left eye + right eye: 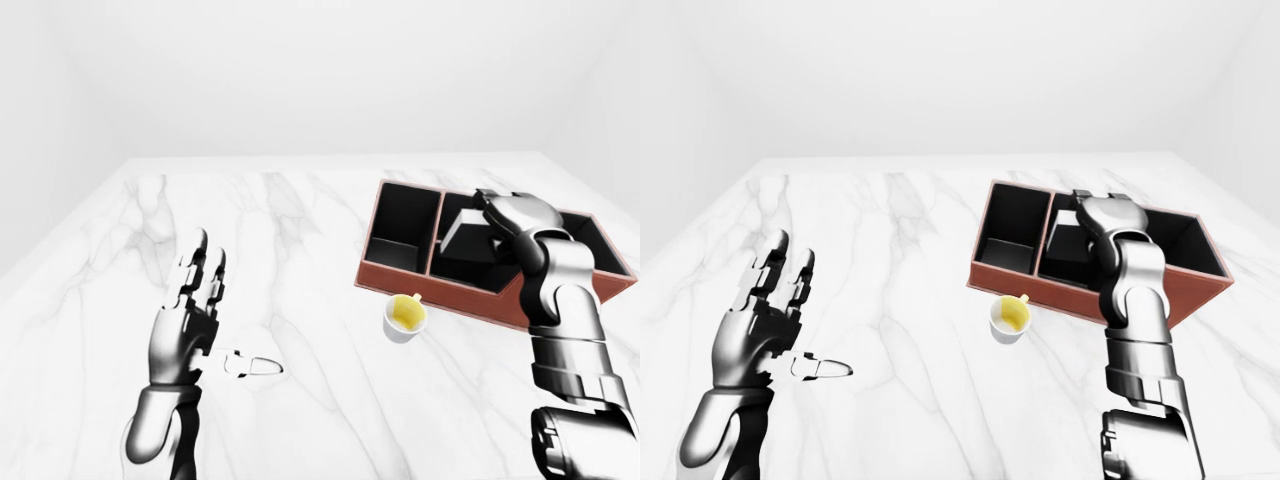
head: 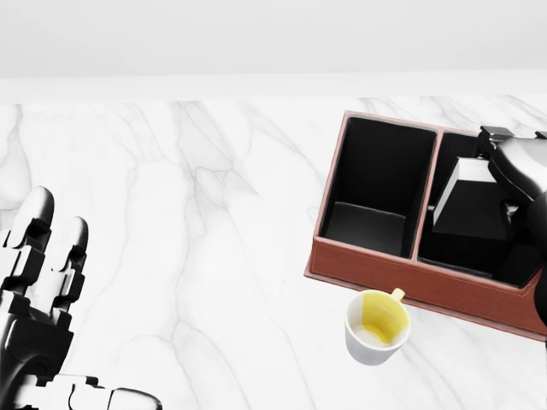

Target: Pick up the book and place it in the caddy.

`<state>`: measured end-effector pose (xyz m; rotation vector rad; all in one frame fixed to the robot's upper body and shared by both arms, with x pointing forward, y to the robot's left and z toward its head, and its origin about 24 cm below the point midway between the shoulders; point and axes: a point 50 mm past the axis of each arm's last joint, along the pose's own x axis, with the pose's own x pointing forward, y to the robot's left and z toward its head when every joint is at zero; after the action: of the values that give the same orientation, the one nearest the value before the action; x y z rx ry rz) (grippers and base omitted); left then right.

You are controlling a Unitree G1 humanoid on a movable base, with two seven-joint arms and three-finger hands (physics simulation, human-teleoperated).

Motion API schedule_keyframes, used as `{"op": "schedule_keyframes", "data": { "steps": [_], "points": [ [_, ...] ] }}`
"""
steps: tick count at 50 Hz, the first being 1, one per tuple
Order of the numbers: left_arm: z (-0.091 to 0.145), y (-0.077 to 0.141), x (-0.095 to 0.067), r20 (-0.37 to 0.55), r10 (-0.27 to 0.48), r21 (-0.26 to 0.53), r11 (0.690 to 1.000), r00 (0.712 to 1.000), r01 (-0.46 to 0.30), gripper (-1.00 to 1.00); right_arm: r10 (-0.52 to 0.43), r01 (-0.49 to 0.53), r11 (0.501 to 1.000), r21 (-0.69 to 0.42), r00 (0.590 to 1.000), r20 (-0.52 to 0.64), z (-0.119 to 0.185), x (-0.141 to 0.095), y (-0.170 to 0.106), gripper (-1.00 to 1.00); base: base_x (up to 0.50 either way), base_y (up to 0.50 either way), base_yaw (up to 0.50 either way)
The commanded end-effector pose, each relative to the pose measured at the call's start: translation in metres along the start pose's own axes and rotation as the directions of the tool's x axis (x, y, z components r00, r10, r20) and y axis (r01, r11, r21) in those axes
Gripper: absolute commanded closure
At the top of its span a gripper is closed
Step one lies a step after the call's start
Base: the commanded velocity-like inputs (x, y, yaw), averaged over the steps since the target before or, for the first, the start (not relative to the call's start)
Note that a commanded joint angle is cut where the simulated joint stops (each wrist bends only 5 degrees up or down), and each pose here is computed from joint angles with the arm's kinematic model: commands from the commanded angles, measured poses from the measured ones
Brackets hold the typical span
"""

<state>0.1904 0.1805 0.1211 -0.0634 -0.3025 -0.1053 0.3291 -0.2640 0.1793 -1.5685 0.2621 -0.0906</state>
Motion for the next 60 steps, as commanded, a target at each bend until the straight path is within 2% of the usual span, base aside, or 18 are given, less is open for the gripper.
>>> {"op": "schedule_keyframes", "data": {
  "steps": [1, 28, 39, 60],
  "points": [
    [-0.002, 0.0, 0.0, -0.009, 0.003, 0.0, 1.0, 1.0, -0.003, -1.0, -0.06, 0.06, 0.998, 0.001, 0.998, -0.023, -0.007, 0.002, -0.005, 1.0, 0.0, 0.0, 0.0],
    [-0.002, 0.003, -0.005, -0.019, 0.017, 0.01, 1.0, 1.0, -0.016, -1.0, -0.058, 0.061, 0.996, 0.067, 0.998, -0.038, -0.011, 0.028, 0.013, 1.0, 0.0, 0.0, 0.0],
    [-0.002, 0.002, -0.004, -0.021, 0.014, 0.015, 1.0, 1.0, -0.014, -1.0, -0.07, 0.072, 0.995, 0.064, 0.997, -0.038, -0.01, 0.031, 0.011, 1.0, 0.0, 0.0, 0.0],
    [-0.006, 0.001, -0.004, -0.035, 0.015, 0.015, 1.0, 0.999, -0.015, -1.0, -0.043, 0.044, 0.999, 0.019, 0.997, -0.065, -0.014, 0.035, 0.025, 1.0, 0.0, 0.0, 0.0]
  ]
}}
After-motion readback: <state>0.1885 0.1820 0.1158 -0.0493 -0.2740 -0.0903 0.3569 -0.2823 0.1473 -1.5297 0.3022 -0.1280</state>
